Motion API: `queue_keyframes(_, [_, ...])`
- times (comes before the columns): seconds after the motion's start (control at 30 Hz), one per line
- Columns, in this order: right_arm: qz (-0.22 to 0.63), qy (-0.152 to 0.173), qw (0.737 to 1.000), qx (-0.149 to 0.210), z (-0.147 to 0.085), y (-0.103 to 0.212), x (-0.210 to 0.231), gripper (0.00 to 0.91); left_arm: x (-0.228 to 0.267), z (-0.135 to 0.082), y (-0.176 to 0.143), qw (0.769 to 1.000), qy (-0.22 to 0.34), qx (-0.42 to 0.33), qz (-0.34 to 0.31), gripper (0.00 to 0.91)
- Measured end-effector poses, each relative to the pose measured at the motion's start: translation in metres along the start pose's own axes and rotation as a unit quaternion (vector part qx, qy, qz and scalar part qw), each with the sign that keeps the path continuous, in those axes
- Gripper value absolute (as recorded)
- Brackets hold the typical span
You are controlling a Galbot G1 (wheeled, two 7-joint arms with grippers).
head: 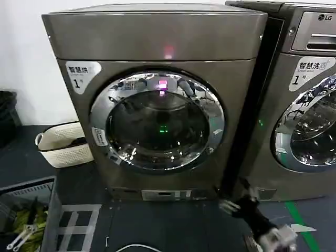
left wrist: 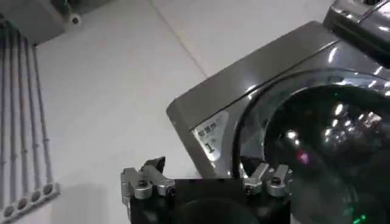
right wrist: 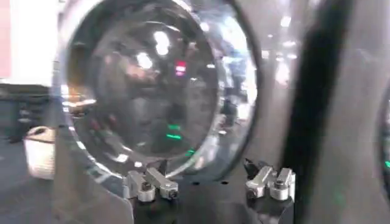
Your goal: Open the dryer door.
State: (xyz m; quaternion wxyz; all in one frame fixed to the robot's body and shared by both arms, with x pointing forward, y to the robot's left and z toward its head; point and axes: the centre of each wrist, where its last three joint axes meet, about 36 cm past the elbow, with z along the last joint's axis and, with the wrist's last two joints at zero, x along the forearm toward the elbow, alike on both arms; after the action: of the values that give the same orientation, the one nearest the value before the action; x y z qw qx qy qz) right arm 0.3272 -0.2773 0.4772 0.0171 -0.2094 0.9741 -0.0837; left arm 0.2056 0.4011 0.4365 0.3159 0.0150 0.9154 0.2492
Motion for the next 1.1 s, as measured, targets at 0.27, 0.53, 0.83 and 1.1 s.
queue_keyframes(0.27, [-0.066, -0.034, 0.997, 0.008, -0.004, 0.001, -0.071, 0.907, 0.002, -0.009, -0.005, 1.0, 0.0, 0.01, 0.0, 0.907])
queue_keyframes(0.53, [-0.115, -0.064, 0.991, 0.023, -0.018, 0.016, -0.133, 0.907, 0.002, -0.015, -0.011, 1.0, -0.002, 0.01, 0.005, 0.907])
queue_keyframes(0.83, [-0.152, -0.077, 0.985, 0.039, -0.029, 0.033, -0.191, 0.907, 0.001, -0.018, -0.014, 0.999, -0.002, 0.001, 0.041, 0.907])
queue_keyframes(1.1, [-0.174, -0.079, 0.981, 0.045, -0.032, 0.055, -0.234, 0.907, 0.003, -0.019, -0.02, 0.998, 0.004, -0.003, 0.055, 0.907])
